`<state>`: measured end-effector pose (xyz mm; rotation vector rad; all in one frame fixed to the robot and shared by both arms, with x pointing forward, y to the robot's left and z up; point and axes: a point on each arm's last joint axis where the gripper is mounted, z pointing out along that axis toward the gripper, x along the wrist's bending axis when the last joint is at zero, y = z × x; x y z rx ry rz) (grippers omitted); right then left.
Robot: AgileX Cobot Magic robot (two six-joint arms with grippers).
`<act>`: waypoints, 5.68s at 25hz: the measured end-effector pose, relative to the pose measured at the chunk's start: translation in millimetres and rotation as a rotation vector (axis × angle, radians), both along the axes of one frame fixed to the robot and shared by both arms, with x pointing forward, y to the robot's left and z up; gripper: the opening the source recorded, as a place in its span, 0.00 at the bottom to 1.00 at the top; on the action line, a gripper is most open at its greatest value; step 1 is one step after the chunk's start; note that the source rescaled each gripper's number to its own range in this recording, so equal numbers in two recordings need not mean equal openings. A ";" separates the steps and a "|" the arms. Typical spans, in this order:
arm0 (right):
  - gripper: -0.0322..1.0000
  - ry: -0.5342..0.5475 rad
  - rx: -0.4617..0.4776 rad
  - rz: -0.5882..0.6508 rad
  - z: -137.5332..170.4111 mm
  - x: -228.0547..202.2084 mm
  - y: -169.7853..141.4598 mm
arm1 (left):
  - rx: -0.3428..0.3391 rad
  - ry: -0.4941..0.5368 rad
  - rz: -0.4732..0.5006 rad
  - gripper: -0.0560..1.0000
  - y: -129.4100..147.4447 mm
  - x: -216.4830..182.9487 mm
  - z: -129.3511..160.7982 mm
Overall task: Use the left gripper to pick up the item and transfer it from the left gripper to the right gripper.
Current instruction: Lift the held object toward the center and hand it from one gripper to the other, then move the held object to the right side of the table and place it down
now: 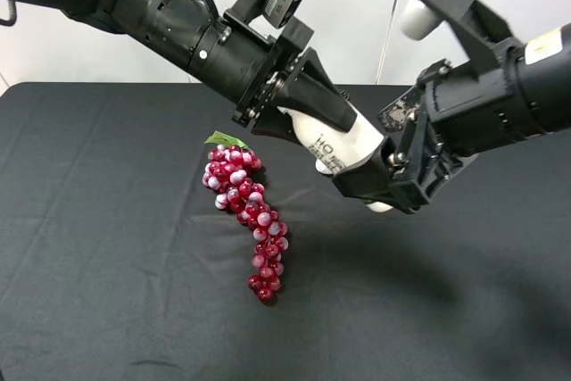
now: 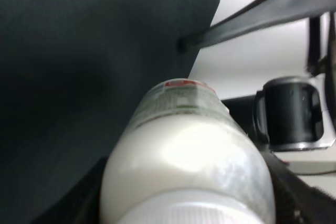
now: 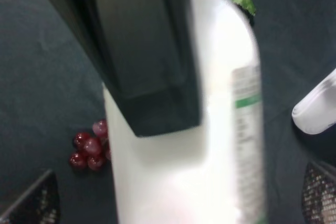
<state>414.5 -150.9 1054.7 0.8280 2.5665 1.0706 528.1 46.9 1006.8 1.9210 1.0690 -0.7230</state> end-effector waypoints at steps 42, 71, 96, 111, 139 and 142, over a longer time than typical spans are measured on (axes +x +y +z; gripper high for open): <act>0.10 -0.002 -0.039 -0.029 -20.1 19.3 8.6 | -0.039 0.012 0.062 0.06 -2.2 4.3 3.1; 0.10 0.012 -0.047 -0.025 -22.0 18.9 8.7 | -0.093 0.131 0.000 1.00 12.8 3.5 9.2; 0.10 0.019 -0.043 -0.033 -22.0 18.9 8.7 | 0.131 -0.300 0.146 1.00 118.1 -23.4 115.8; 0.10 0.047 -0.031 -0.056 -22.4 18.2 8.6 | 0.574 -0.694 0.626 1.00 207.7 -136.5 194.5; 0.10 0.103 0.007 -0.123 -22.6 17.9 8.6 | 0.450 -0.807 0.725 1.00 249.2 -297.6 43.8; 0.10 0.113 0.014 -0.136 -22.6 17.9 8.6 | 0.446 -0.817 0.729 0.99 248.7 -295.3 41.8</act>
